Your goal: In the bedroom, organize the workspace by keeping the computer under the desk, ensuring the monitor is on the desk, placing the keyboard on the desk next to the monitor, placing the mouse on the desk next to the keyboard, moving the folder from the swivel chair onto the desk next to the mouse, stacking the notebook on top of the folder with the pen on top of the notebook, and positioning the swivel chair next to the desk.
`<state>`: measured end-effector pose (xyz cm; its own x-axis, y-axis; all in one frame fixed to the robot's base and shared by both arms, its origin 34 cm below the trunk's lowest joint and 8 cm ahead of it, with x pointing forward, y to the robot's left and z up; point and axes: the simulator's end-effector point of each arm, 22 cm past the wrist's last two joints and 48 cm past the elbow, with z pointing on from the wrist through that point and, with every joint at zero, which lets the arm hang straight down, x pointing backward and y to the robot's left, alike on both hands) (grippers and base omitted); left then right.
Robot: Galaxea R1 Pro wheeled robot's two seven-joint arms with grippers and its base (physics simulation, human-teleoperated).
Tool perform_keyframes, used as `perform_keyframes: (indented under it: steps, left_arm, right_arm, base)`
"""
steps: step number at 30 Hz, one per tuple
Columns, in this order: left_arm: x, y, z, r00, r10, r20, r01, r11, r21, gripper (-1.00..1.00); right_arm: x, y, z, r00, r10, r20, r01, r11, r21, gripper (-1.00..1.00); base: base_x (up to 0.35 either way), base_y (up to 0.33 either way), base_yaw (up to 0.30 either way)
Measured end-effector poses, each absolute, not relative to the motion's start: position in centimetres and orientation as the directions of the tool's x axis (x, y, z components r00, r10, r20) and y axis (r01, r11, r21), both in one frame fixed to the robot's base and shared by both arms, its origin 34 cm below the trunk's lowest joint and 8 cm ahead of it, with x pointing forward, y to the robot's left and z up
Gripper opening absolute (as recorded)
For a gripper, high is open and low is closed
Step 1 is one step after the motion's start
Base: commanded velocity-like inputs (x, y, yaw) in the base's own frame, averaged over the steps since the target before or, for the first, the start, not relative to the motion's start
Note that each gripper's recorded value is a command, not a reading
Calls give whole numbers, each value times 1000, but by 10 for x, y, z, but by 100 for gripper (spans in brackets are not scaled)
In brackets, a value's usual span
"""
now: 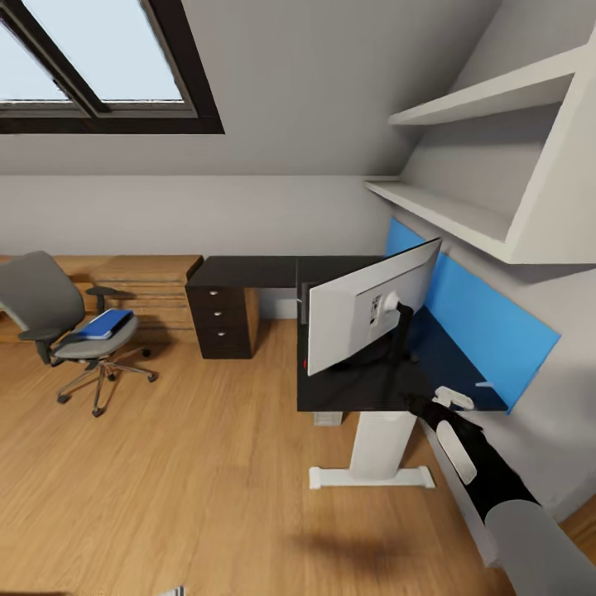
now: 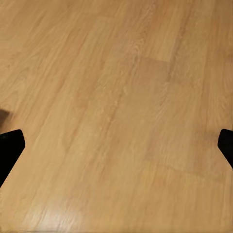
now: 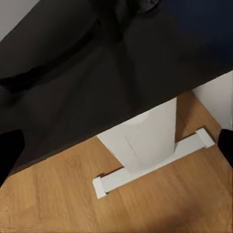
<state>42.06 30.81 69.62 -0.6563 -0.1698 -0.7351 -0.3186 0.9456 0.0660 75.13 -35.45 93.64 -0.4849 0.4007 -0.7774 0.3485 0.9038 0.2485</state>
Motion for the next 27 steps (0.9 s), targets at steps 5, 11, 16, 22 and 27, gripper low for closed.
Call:
perform_keyframes:
  steps: [5, 11, 16, 22, 27]
  left_arm:
    - [420, 309, 696, -657, -169, -735, -319, 945, 67, 100]
    - [420, 308, 696, -658, -168, -734, -317, 946, 68, 100]
    - [420, 308, 695, -658, -168, -734, -317, 946, 68, 100]
    - [421, 309, 696, -656, -167, -736, -318, 946, 69, 100]
    - [421, 310, 697, -654, -167, -738, -319, 945, 69, 100]
  right_arm:
    - [751, -357, 936, -491, 350, -798, 334, 921, 199, 100]
    - [749, -360, 933, -501, 309, -809, 324, 933, 156, 100]
    - [746, -362, 929, -511, 286, -811, 319, 939, 130, 100]
    - [748, -369, 934, -488, 230, -842, 310, 947, 79, 100]
    - [747, -374, 931, -473, 184, -861, 307, 951, 35, 100]
  base:
    - [2, -7, 269]
    - [0, -184, 92]
    - [0, -226, 12]
    - [0, -55, 2]
    - [0, -7, 0]
